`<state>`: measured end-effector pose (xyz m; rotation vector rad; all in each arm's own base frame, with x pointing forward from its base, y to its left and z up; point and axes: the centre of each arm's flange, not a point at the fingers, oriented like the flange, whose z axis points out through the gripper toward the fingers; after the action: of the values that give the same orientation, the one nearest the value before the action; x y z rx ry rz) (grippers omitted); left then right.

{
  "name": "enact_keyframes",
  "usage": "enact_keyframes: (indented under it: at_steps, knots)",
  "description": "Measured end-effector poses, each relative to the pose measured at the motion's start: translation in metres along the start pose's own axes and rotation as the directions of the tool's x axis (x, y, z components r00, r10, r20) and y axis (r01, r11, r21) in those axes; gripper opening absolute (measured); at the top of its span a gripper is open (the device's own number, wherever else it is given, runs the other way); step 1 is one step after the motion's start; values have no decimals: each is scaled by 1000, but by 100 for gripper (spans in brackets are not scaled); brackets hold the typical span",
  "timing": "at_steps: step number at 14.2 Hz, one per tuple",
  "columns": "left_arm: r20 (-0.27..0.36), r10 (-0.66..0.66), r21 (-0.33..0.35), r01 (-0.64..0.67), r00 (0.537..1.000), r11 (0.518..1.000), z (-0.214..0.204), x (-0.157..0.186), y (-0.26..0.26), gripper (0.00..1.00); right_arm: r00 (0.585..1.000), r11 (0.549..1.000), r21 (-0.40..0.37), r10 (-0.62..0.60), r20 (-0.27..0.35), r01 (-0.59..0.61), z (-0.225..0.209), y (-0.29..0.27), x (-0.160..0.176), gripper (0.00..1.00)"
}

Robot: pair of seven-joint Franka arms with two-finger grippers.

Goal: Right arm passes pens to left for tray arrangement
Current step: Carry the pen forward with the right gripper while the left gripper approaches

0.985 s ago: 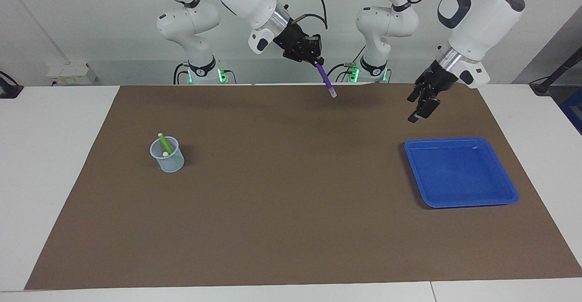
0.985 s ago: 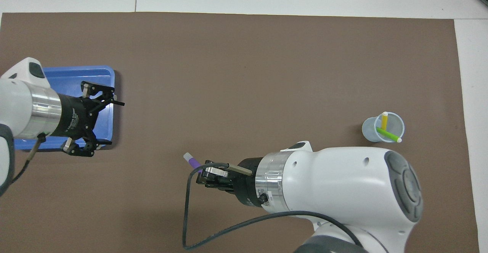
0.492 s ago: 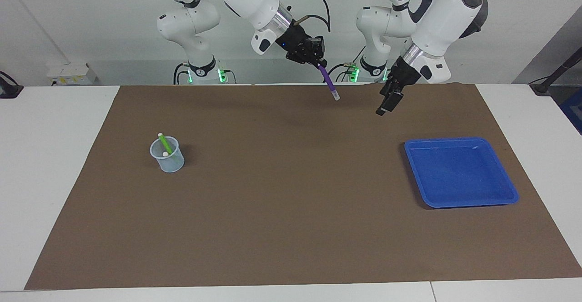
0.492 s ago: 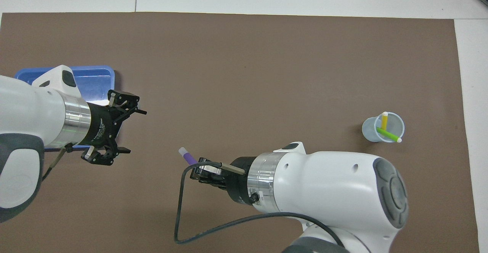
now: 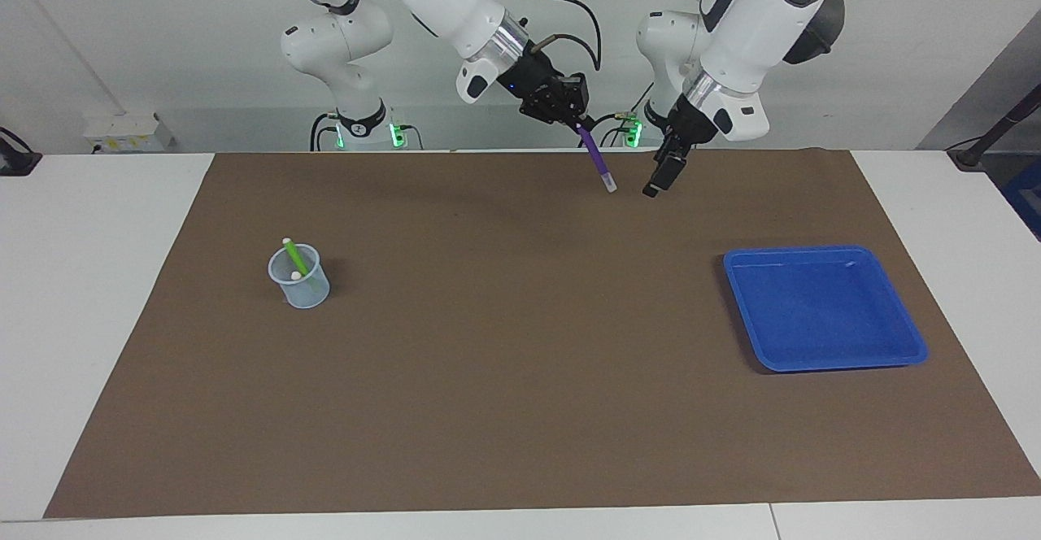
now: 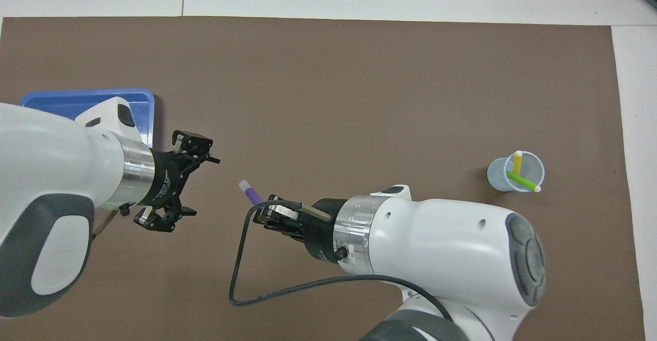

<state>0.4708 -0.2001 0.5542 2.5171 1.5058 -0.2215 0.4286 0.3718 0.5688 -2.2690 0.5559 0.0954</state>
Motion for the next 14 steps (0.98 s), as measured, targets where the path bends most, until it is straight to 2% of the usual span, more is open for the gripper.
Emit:
enact_keyframes:
  at_steps: [4, 6, 8, 10, 14]
  knots:
    - [-2, 4, 0, -4, 1000, 1000, 0, -8, 0, 100, 1000, 1000, 22, 15, -24, -15, 5, -1, 9, 19]
    - [-4, 4, -3, -4, 1000, 1000, -1, -15, 0, 95, 1000, 1000, 24, 13, -23, -12, 10, -3, 8, 19]
    - [-6, 0, -10, 0, 1000, 1000, -5, -20, 0, 95, 999, 999, 46, 24, -28, -23, 17, -6, 2, 19]
    - [-7, 1, -19, -1, 1000, 1000, -9, -23, -1, 100, 999, 998, 56, 35, -27, -34, 27, -8, -5, 19]
    - [-9, 5, -19, -5, 1000, 1000, -9, -31, -1, 100, 999, 998, 54, 37, -25, -35, 29, -8, -6, 19]
